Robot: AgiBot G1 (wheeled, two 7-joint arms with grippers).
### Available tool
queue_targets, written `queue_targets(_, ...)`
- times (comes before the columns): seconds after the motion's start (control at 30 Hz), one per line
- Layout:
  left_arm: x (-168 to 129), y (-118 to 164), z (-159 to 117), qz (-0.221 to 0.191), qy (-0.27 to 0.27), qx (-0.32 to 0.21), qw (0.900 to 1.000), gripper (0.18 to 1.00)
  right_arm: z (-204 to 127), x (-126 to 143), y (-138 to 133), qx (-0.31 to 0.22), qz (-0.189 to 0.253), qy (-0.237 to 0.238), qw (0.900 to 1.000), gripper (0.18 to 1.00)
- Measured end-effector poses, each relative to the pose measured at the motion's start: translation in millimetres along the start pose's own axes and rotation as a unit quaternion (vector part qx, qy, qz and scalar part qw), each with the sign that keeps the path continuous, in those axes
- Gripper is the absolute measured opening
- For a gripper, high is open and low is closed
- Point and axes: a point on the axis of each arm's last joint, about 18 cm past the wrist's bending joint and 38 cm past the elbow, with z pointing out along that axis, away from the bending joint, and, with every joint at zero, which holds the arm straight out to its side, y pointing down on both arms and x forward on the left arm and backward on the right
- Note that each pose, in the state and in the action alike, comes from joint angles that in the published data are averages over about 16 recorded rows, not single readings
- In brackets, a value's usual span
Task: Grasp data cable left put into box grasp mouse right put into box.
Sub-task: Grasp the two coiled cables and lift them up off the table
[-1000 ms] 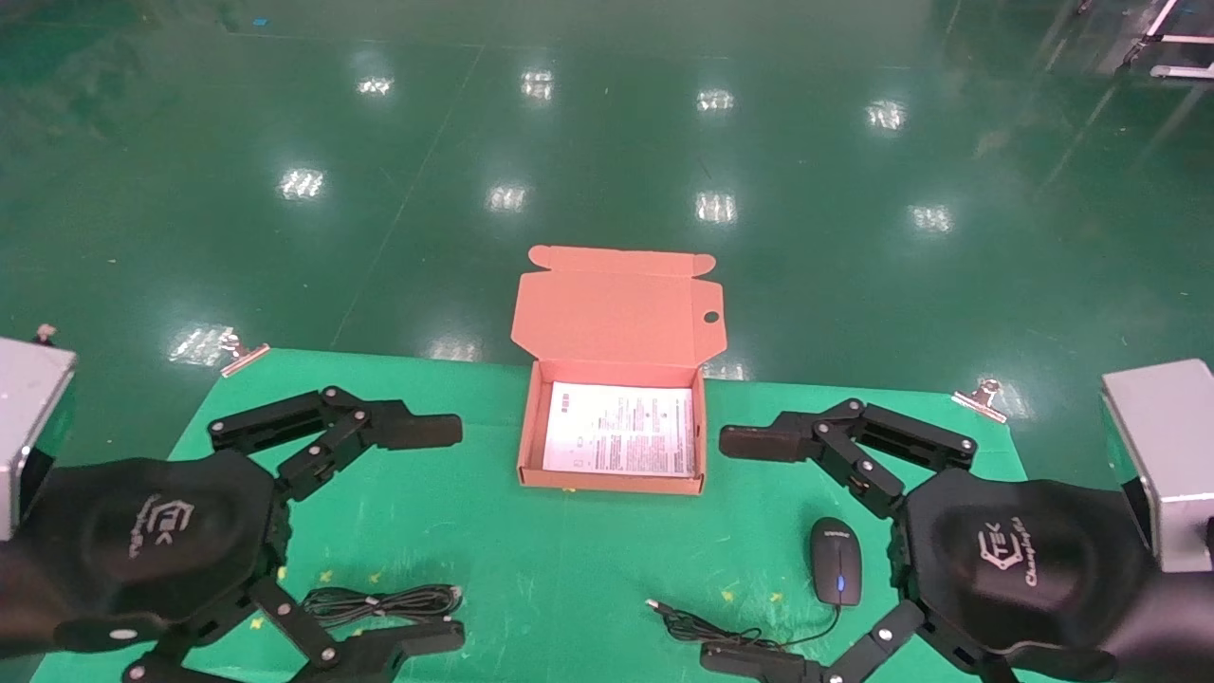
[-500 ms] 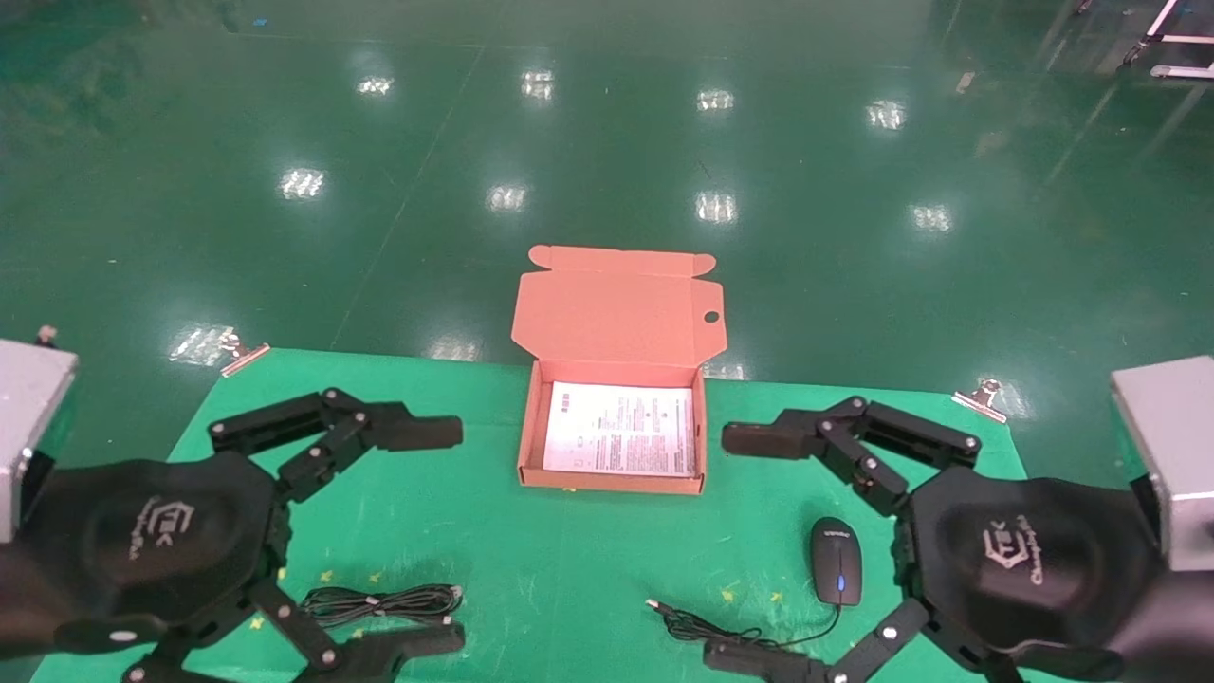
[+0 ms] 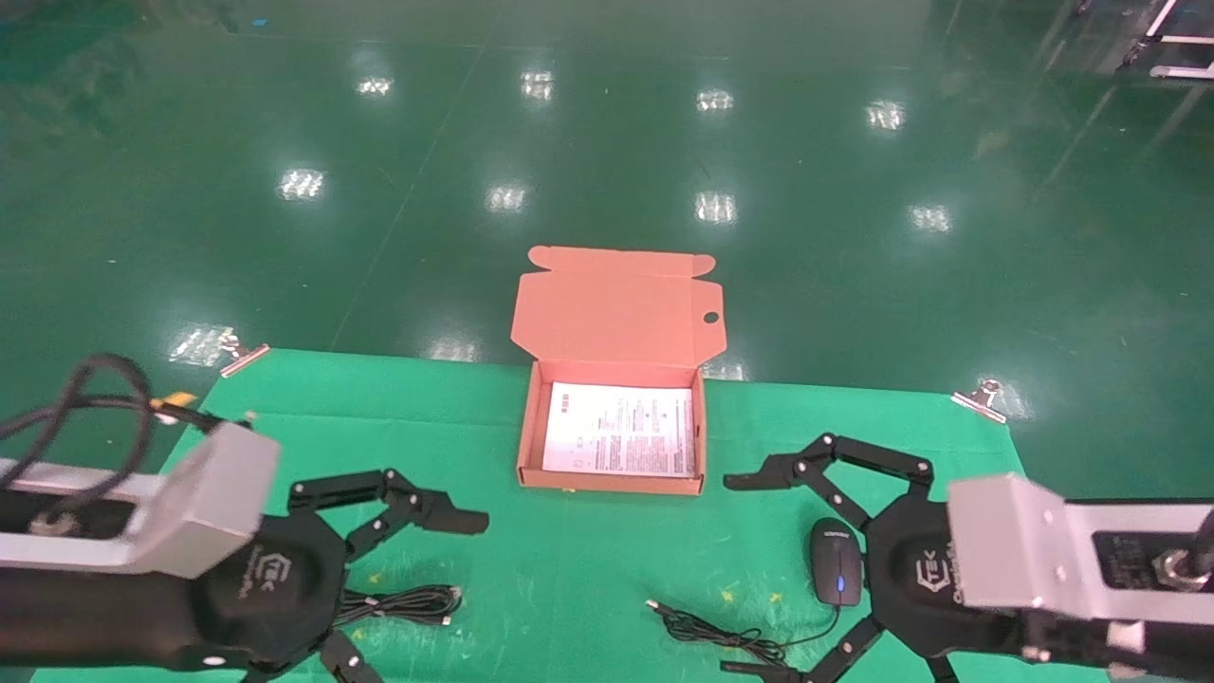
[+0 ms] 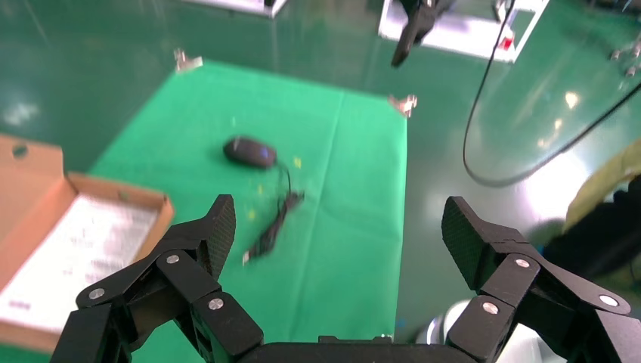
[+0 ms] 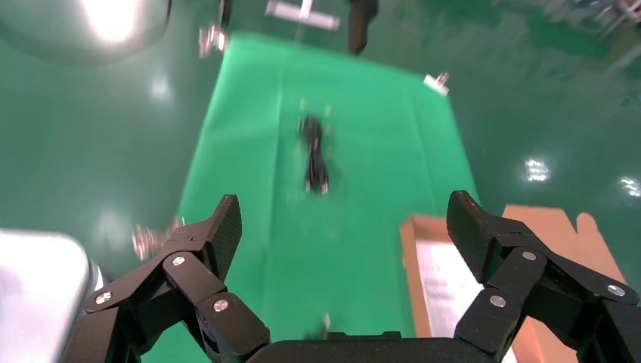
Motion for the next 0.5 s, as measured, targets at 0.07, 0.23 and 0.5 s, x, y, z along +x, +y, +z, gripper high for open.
queue_targets(0.07,-3,4,2,-0.002,0.002,-0.021,0.9998,1.001,3,2,4,-0.024,-0.029,-0.006,0.999,1.000)
queue_targets(0.23,-9,16,10,-0.001,0.010,-0.086,0.9963,1.001,10,7,18,-0.088,-0.109,-0.027,0.990,1.000)
queue_targets(0.5,-24,37,27,0.024,0.026,-0.220,0.9748,1.001,24,17,45,-0.180,-0.225,-0.069,0.955,1.000)
